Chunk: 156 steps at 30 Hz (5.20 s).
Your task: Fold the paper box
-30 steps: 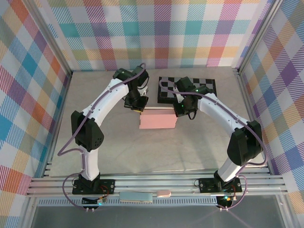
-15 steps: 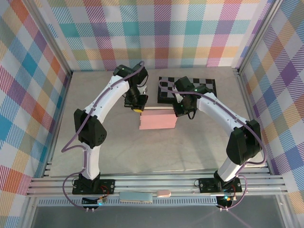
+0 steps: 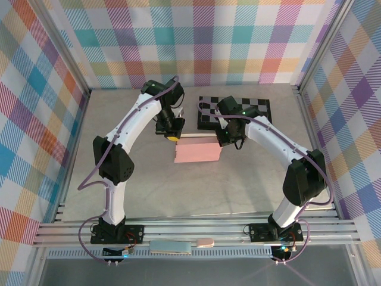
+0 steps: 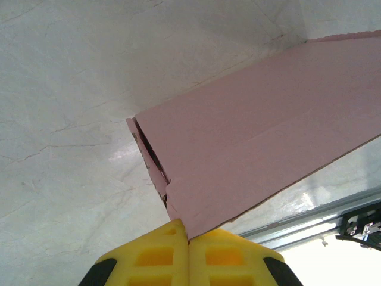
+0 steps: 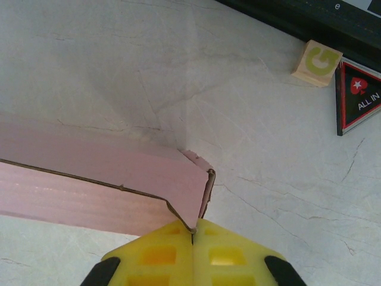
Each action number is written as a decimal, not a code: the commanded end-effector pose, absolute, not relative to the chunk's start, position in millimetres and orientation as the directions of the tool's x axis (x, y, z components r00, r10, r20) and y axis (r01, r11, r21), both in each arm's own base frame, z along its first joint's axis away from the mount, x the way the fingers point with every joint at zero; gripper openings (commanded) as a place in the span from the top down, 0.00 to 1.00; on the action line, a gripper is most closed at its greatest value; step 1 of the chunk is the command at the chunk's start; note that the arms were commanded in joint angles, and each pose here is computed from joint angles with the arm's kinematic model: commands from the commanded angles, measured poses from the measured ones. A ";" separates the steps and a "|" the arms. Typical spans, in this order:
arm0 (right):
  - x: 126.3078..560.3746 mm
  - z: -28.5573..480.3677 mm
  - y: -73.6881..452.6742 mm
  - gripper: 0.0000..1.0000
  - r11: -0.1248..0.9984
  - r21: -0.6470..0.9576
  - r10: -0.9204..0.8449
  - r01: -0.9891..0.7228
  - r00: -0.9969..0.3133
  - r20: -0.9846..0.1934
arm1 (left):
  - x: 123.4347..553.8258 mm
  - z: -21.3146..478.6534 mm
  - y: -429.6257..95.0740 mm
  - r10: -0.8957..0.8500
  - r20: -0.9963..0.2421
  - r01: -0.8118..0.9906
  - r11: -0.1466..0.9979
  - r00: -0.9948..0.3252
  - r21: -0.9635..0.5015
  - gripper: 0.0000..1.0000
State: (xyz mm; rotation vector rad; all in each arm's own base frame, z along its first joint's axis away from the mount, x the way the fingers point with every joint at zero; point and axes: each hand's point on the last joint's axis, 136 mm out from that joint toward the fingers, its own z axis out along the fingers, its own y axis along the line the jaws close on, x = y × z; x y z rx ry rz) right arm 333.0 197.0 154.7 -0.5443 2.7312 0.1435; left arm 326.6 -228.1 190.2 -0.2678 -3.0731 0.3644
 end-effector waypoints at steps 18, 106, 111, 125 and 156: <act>327.7 154.8 214.1 1.00 0.896 0.066 -0.392 -0.440 -0.850 -0.351 | 323.6 177.9 -231.4 0.106 0.061 0.077 0.927 -0.992 -0.367 0.96; 329.7 197.6 213.7 0.22 0.279 0.769 0.800 0.575 -0.582 0.145 | 284.4 137.5 -219.5 0.225 -0.098 0.238 0.959 -0.969 -0.154 0.98; 332.0 181.7 222.0 0.23 0.265 0.751 0.789 0.605 -0.583 0.192 | 283.6 137.5 -220.5 0.229 -0.096 0.241 0.958 -0.969 -0.153 0.98; 323.6 142.2 217.6 0.44 0.285 0.699 0.794 0.656 -0.570 0.212 | 284.7 140.2 -222.9 0.234 -0.102 0.248 0.956 -0.967 -0.157 0.98; 317.5 125.3 212.1 0.69 0.326 0.655 0.797 0.682 -0.571 0.198 | 308.3 188.1 -238.3 -0.783 0.285 -0.620 0.157 -0.552 -0.769 0.44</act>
